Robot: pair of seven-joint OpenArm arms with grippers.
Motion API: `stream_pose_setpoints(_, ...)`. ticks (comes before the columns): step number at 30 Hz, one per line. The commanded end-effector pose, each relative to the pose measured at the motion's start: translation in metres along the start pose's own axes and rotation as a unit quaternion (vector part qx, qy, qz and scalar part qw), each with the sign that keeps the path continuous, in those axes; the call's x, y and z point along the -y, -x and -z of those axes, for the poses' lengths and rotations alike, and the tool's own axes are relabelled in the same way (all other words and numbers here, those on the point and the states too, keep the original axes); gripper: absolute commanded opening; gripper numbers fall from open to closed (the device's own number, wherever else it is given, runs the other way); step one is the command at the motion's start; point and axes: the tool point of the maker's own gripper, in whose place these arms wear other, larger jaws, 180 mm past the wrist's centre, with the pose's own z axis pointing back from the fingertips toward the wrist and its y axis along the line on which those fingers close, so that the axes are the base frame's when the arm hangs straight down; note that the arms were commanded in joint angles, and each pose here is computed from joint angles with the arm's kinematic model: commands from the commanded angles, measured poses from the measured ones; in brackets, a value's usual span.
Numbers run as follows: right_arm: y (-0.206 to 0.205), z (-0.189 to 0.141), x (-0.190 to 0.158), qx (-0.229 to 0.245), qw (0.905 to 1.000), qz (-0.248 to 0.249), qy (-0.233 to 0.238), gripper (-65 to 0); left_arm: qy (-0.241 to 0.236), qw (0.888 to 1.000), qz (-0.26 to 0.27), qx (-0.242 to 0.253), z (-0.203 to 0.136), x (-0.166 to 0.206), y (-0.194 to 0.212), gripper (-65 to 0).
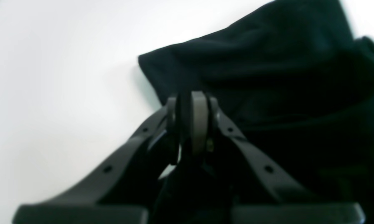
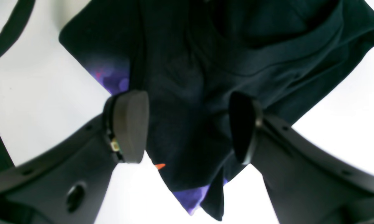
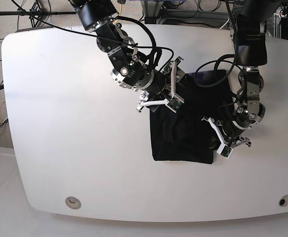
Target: Fold the T-shirt properly
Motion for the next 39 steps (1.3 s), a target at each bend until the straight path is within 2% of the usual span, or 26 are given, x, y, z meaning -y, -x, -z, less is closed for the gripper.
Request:
stream_pose_setpoints(1,-0.017,-0.003,0.004,0.026,0.9996,-0.004,0.005,-25.6,-0.008,0.999,0.009,0.053,-0.001,-0.008,-0.03,-60.7)
stream_pose_setpoints(10,-0.016,-0.003,0.004,0.026,0.9996,-0.004,0.006,-25.6,-0.02,0.995,0.015,0.101,-0.008,-0.016,-0.054,-60.6)
stream_pose_setpoints(18,-0.017,-0.003,0.004,0.026,0.9996,-0.005,0.006,-25.6,-0.086,0.979,0.035,0.179,-0.052,-0.052,-0.109,-59.7)
stream_pose_setpoints(20,-0.017,-0.003,0.004,0.026,0.9996,-0.005,0.006,-25.6,-0.098,0.979,0.044,0.174,-0.062,-0.053,-0.112,-56.2)
stream_pose_setpoints(24,-0.018,-0.003,0.001,0.028,0.9996,-0.006,0.0,-25.6,-0.127,0.974,0.069,0.173,-0.089,-0.055,-0.128,-43.7)
stream_pose_setpoints(28,-0.019,-0.002,-0.009,0.028,0.9994,-0.015,-0.012,-26.8,-0.156,0.97,0.064,0.176,-0.116,-0.053,-0.128,-33.9)
stream_pose_setpoints(30,-0.02,0.0,-0.021,0.028,0.9989,-0.027,-0.026,-30.6,-0.167,0.969,0.059,0.175,-0.127,-0.05,-0.122,-30.7)
stream_pose_setpoints(32,-0.021,0.002,-0.029,0.026,0.9983,-0.039,-0.034,-37.5,-0.165,0.971,0.054,0.165,-0.131,-0.042,-0.109,-31.0)
stream_pose_setpoints(37,-0.023,0.003,-0.038,0.027,0.9977,-0.046,-0.042,-59.0,-0.134,0.982,0.053,0.118,-0.13,-0.018,-0.066,-37.9)
stream_pose_setpoints(39,-0.022,0.005,-0.038,0.025,0.9977,-0.046,-0.043,-65.0,-0.125,0.986,0.05,0.102,-0.131,-0.012,-0.051,-40.9)
